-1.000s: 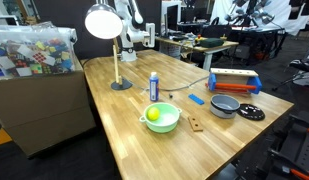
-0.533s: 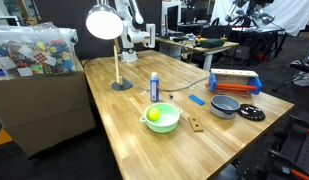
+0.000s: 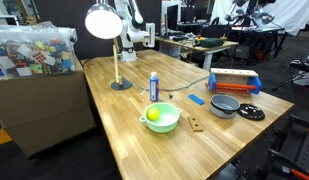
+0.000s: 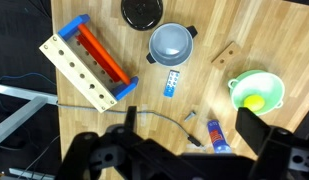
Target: Move the blue bottle forward
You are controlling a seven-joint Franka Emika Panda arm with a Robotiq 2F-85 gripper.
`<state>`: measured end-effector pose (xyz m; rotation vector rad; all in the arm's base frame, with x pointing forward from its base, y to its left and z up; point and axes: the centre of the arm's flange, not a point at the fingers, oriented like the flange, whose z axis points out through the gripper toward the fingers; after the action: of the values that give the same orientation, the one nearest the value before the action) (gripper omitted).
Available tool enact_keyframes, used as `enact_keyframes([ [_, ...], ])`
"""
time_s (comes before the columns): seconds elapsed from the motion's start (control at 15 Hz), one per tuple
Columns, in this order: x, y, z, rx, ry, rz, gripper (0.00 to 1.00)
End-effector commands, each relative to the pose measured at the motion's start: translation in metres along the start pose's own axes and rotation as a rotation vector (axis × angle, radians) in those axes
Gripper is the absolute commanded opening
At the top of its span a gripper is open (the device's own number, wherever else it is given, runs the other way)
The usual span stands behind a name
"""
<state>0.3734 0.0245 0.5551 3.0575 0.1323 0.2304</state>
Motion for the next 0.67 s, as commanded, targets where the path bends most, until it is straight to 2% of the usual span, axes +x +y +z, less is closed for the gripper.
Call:
enact_keyframes([
  [0.0,0.001,-0.001,0.001,0.003,0.004,0.006,1.0],
  [0.27,0.024,-0.031,0.009,0.019,0.014,-0.05,1.0],
  [0.6,0.083,-0.091,0.036,-0.007,0.048,-0.149,1.0],
])
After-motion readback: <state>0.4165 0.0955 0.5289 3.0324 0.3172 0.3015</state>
